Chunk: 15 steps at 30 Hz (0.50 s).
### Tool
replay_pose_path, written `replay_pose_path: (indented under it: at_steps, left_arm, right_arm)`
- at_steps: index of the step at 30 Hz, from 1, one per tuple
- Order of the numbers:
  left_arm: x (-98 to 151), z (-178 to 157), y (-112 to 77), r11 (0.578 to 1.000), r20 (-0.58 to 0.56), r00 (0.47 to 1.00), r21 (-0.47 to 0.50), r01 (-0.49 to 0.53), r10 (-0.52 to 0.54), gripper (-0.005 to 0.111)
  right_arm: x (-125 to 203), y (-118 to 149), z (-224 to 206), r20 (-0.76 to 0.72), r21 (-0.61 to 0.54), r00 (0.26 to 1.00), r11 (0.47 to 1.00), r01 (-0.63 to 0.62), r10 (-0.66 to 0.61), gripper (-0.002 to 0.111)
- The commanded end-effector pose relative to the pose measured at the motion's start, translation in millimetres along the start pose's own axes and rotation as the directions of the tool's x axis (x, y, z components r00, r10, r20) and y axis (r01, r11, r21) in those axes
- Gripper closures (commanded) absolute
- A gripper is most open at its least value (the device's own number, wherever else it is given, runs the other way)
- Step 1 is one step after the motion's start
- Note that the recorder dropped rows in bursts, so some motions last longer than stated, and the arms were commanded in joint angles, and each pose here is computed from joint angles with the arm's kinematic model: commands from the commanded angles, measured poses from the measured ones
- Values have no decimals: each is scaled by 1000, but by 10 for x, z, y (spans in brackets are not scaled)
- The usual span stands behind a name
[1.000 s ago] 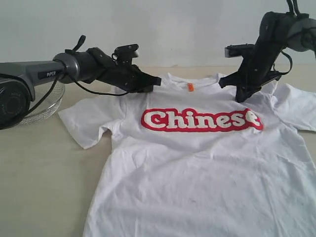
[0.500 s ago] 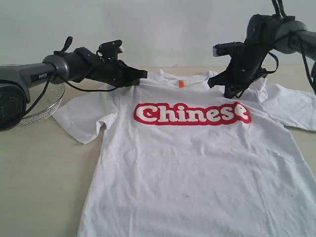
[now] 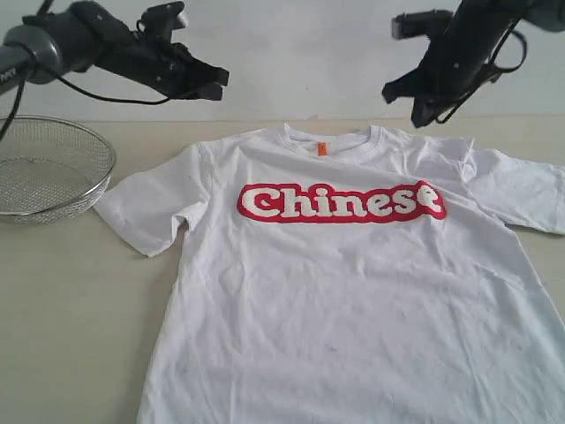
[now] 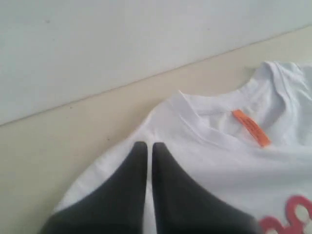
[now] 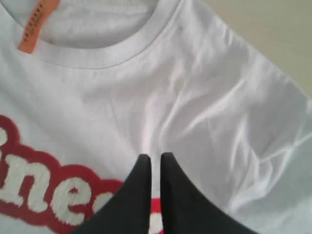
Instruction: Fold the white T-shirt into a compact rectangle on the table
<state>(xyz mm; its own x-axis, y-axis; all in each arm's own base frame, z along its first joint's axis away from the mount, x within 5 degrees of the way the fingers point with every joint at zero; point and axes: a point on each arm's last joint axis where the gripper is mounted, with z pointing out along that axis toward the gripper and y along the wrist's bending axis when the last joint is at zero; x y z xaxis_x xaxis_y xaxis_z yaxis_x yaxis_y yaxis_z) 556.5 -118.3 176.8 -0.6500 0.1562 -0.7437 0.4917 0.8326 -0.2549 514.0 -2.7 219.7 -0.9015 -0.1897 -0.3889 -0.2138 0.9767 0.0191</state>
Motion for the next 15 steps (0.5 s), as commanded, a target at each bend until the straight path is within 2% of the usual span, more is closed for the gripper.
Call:
replay_pose_path:
  at_steps: [1,3,5,8,10,15]
  left_arm:
    - [32,-293,-117,986,-192,976,149,-79,107,102]
    - [80,-372,-204,965,-259,954,250,-84,150,102]
    - [73,-382,-258,953,-252,960,300,-46,125,102]
    - [98,-357,-307,940,-244,966,340,7,81,102]
    - [149,-316,-359,937,-265,961,350,21,77,102]
    - [321,-206,-583,922,-334,938,384,47,91,102]
  right_arm:
    - [105,-434,-512,16,31,997,997,-77,76,107]
    - [188,-699,-623,44,9,988,989,-147,146,107]
    - [331,-978,-712,77,-72,980,982,-176,182,107]
    - [625,-1286,-709,108,-228,969,954,-195,224,107]
    - [890,-1481,-627,86,-280,959,930,-238,271,107]
    - [1437,-1781,-424,-19,-305,926,880,-364,377,107]
